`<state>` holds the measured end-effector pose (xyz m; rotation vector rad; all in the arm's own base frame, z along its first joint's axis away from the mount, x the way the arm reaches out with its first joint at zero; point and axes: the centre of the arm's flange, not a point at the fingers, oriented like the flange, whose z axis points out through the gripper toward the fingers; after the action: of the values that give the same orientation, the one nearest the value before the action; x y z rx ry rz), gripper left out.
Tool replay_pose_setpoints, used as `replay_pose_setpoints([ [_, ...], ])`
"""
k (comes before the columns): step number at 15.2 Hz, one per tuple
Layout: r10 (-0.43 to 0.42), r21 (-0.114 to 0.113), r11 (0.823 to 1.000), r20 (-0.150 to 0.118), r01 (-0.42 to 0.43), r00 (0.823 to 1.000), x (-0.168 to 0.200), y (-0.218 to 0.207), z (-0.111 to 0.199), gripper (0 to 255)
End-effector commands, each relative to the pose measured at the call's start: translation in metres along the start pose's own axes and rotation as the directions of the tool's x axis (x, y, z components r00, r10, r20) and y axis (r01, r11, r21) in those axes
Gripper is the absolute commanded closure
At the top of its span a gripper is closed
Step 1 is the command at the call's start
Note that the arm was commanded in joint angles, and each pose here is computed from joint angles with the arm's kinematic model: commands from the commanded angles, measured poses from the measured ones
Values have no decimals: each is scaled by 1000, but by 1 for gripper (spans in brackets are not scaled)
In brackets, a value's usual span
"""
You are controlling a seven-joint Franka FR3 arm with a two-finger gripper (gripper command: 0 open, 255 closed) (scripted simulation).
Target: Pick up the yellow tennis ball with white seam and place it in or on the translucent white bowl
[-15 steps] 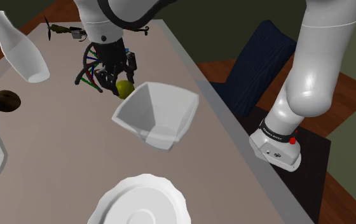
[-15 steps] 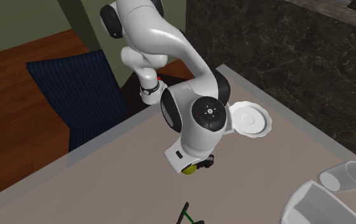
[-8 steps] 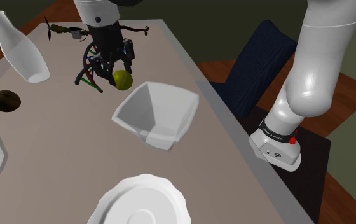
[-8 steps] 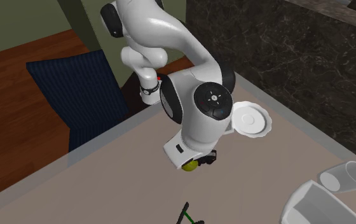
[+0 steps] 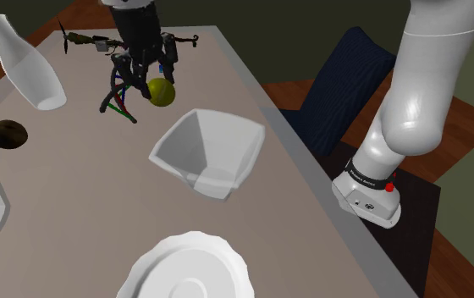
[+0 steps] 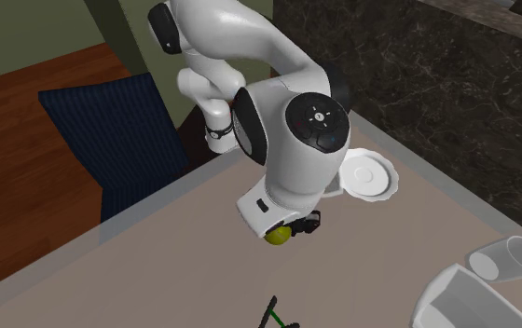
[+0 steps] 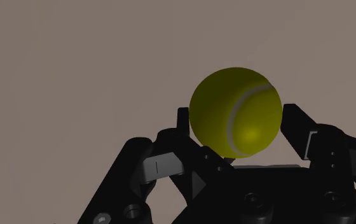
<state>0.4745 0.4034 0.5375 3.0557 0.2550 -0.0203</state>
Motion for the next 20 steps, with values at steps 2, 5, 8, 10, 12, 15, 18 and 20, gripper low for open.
replay_pose_setpoints([
  [2, 0, 0, 1000, 0, 0, 1000, 1, 0, -18, 255],
  [5, 0, 0, 1000, 0, 0, 1000, 1, 1, -34, 255],
  [8, 0, 0, 1000, 0, 0, 1000, 0, 2, -50, 255],
  [10, 0, 0, 1000, 0, 0, 1000, 0, 3, -60, 255],
  [12, 0, 0, 1000, 0, 0, 1000, 0, 4, -71, 255],
  [15, 0, 0, 1000, 0, 0, 1000, 0, 5, -85, 255],
  [18, 0, 0, 1000, 0, 0, 1000, -38, -6, -86, 255],
  [20, 0, 0, 1000, 0, 0, 1000, -64, -14, -87, 255],
])
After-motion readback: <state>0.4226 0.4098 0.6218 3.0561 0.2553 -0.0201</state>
